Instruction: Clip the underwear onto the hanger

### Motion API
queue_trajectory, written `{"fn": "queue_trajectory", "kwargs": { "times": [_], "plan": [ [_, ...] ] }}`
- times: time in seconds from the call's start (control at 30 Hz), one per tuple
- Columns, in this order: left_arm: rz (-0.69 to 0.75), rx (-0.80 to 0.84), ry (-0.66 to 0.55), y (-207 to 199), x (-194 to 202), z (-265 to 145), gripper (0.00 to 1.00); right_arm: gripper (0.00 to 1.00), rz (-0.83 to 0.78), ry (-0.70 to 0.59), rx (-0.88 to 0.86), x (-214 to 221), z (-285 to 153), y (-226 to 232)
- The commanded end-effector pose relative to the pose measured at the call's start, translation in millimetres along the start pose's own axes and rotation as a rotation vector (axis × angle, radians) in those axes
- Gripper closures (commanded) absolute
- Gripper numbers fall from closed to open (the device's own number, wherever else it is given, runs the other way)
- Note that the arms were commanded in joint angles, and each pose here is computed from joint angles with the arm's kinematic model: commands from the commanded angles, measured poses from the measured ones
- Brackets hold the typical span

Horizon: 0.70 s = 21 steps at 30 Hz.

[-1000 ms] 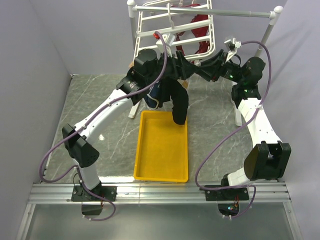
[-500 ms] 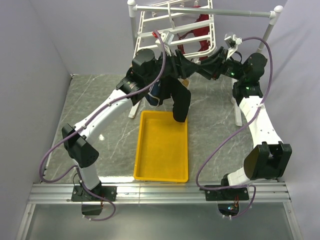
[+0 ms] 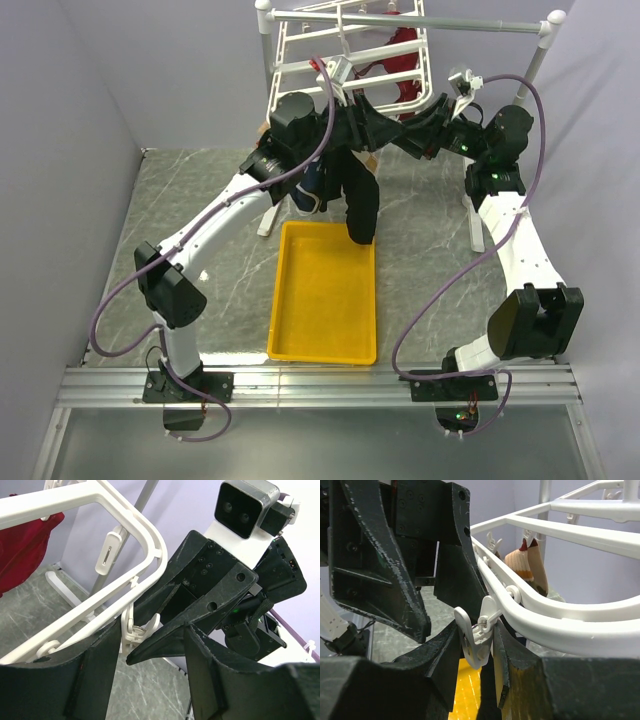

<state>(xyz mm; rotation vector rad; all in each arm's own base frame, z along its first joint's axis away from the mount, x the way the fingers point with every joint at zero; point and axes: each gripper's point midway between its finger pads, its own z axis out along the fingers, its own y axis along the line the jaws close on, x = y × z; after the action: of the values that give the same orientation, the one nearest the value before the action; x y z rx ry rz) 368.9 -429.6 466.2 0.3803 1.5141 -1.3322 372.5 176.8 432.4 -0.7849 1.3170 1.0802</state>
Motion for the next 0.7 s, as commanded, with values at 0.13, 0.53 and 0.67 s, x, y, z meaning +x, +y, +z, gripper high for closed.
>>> {"fn": "queue_trajectory", "kwargs": {
  "times": [0.13, 0.53, 0.67],
  "plan": [
    [0.032, -0.059, -0.137, 20.6, -33.9, 8.3, 0.43, 1.00, -0.038, 0.029, -0.155, -10.9, 9.1, 40.9],
    [-0.128, -0.064, -0.188, 18.3, -42.2, 5.5, 0.41, 1.00, -0.097, -0.001, -0.065, -7.8, 16.1, 37.3],
    [-0.065, -0.109, -0.200, 20.2, -43.7, 7.0, 0.42, 1.00, -0.087, -0.004, -0.100, -8.4, 17.0, 43.5]
  ]
}}
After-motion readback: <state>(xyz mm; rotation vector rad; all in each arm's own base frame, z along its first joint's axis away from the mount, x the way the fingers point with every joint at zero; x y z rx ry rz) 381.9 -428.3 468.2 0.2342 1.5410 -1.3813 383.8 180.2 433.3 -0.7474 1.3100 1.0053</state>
